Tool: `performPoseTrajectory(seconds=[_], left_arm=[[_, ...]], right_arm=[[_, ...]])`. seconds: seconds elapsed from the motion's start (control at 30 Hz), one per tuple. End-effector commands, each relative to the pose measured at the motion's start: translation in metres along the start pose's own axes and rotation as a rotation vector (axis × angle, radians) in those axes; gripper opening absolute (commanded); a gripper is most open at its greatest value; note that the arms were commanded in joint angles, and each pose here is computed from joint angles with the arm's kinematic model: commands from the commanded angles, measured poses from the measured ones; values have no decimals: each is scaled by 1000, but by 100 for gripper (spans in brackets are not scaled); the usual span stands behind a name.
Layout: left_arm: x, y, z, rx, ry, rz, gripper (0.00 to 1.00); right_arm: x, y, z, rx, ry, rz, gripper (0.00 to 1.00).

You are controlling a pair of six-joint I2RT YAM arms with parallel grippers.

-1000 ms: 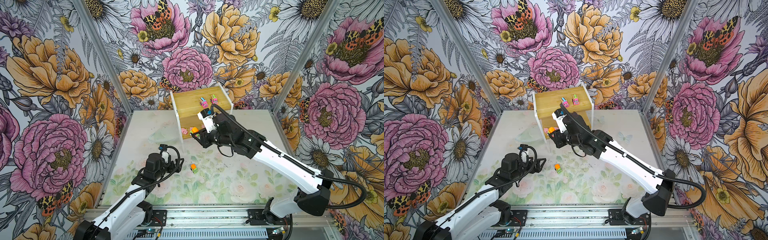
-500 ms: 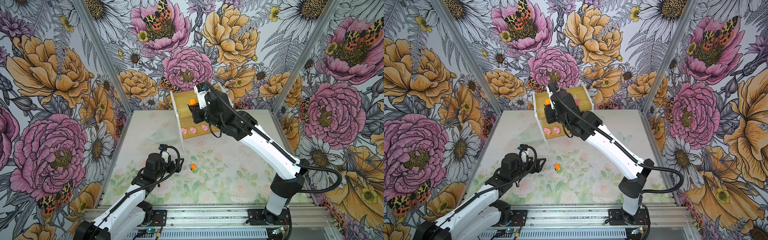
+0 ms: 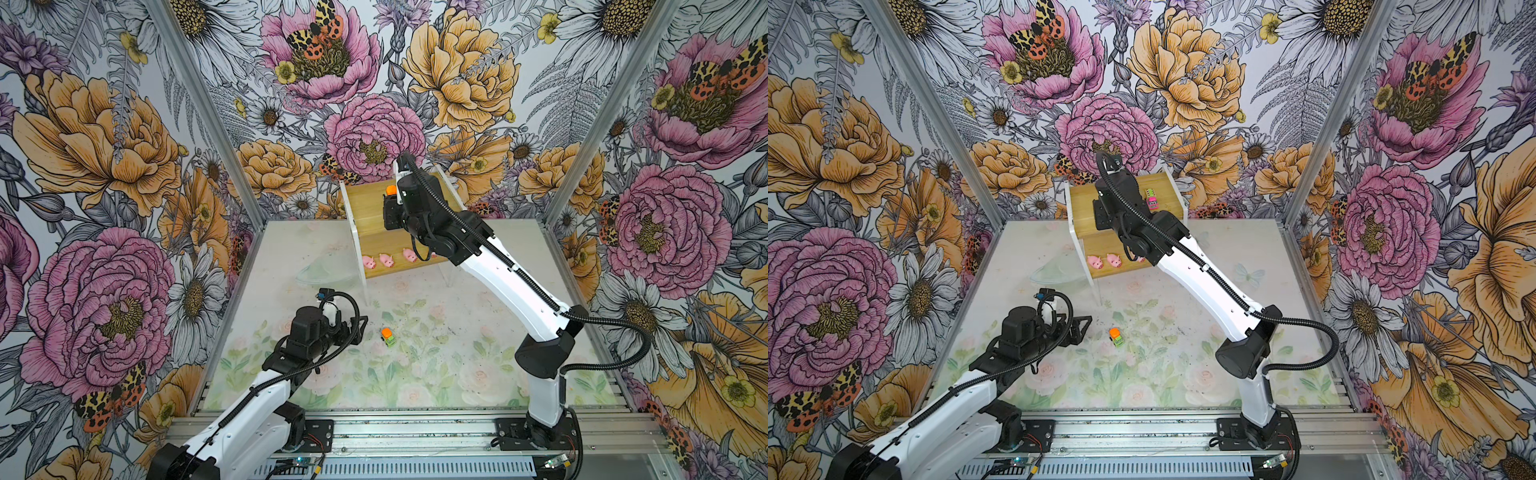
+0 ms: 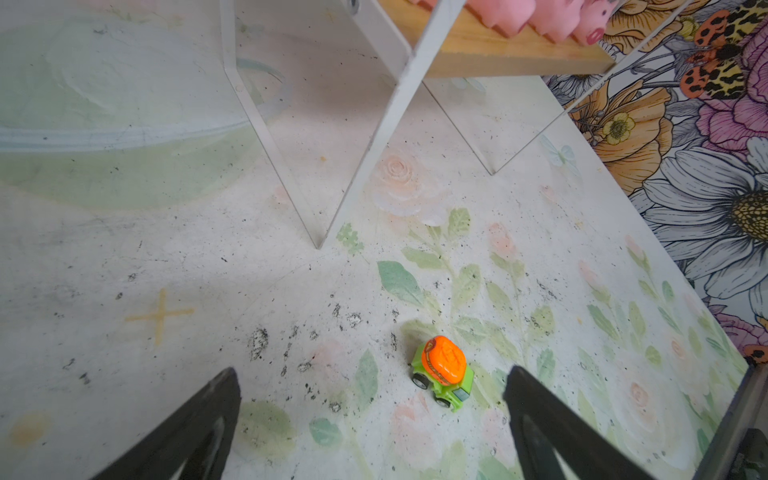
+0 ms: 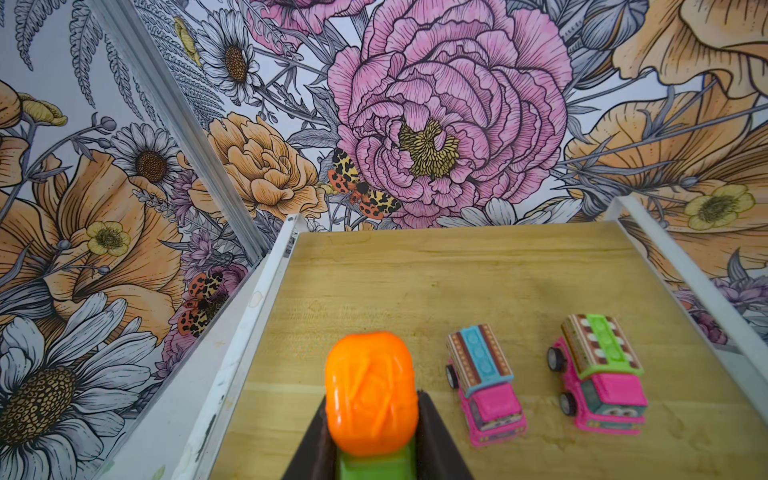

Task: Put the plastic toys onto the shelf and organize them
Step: 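Carry the green truck above the upper shelf with the right gripper, then lower the green truck beside the pink trucks and open the right gripper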

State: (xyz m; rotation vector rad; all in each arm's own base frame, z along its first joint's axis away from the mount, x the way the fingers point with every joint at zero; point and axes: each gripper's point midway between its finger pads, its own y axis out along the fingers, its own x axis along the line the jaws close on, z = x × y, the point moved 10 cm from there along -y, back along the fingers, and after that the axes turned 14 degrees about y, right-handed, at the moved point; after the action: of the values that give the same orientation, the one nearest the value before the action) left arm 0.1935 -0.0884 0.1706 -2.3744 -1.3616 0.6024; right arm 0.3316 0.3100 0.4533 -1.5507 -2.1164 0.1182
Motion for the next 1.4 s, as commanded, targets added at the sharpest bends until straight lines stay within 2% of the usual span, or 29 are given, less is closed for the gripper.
performPoseTrajectory(seconds=[0.0,0.33,0.97,1.1,1.37], left_arm=[[-1,-1,-3,-16,7,2,99],[-1,-2,-3,-19,7,-5,99],[0,-2,-2,-16,7,-6,99],[0,-2,-2,-17,7,-7,99],[0,-2,-2,-18,6,-6,99]], right_arm=[[-2,9,1,5,43,11,7],[1,30,16,51,58,6,8],[3,46,29,91,63,3,12],[2,46,29,89,64,6,19],[3,45,29,89,62,2,27]])
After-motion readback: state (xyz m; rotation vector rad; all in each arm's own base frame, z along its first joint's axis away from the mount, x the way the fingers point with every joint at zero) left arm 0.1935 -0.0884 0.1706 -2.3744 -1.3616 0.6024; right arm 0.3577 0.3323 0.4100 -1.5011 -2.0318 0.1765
